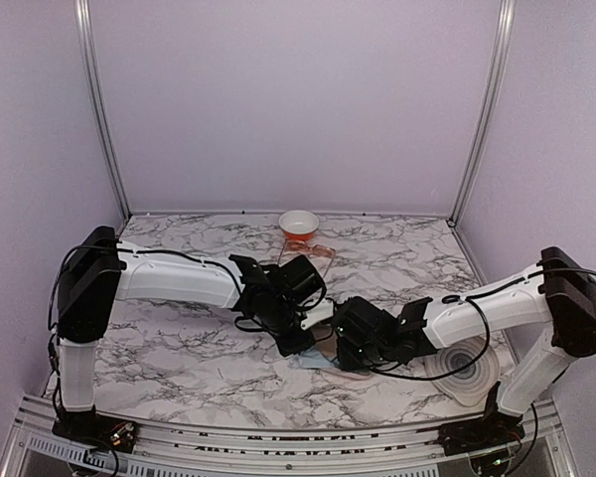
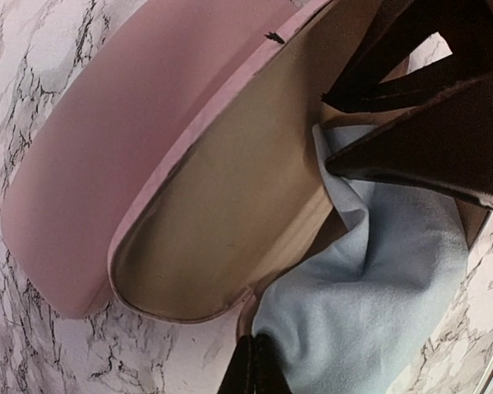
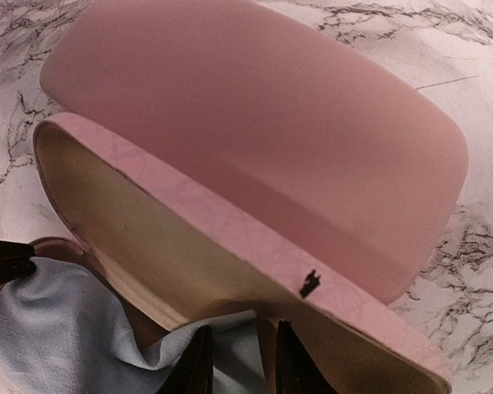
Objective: Organize the sunglasses
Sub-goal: Adjust the folded cleaning cloth on the sunglasses case.
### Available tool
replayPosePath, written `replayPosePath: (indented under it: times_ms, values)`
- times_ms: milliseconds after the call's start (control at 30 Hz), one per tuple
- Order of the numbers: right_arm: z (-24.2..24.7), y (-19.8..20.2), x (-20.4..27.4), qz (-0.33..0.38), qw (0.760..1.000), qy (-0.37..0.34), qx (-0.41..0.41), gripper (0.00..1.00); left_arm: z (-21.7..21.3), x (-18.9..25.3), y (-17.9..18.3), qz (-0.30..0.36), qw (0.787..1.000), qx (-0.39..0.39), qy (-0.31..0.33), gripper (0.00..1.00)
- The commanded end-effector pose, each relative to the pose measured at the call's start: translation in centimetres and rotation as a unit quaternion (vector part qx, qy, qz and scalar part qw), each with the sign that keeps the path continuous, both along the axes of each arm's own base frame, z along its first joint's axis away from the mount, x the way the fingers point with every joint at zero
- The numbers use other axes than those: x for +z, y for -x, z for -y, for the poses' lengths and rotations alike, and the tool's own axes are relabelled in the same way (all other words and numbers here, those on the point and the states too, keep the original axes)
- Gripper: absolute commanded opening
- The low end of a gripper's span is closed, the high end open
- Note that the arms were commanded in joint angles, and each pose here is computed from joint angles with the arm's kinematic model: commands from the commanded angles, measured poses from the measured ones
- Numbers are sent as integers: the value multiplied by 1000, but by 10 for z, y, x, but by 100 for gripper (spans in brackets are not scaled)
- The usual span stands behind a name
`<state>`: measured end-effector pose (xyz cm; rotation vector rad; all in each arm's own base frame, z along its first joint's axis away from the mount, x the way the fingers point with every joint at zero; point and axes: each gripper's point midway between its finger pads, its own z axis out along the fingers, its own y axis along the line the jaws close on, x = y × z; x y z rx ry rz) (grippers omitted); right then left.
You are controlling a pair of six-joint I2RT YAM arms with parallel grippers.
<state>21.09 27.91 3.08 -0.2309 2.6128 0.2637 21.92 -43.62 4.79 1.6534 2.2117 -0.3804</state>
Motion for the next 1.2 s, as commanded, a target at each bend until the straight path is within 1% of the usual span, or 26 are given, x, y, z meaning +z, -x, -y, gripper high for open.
replayPosePath:
  times_ms: [0, 300, 467, 767, 933, 1167]
  values:
    - [-6, 0, -2, -5, 1000, 0, -5, 24, 5, 18, 7, 0, 1000, -10, 17, 0]
    - [-15, 7, -1, -12, 999, -35, 21, 0, 3, 13, 9, -6, 1000, -6, 12, 0]
    - [-13, 6, 9, 4, 999, -36, 19, 0, 4, 13, 9, -7, 1000, -4, 15, 0]
    - [0, 12, 45, 36, 998, -48, 4, 0, 8, 21, 9, 0, 1000, 0, 26, 0]
    - [5, 21, 46, 30, 998, -56, -3, 0, 10, 20, 9, 2, 1000, 4, 27, 0]
    - [13, 33, 35, 8, 999, -37, -15, 0, 15, 24, 0, 24, 999, 7, 28, 0]
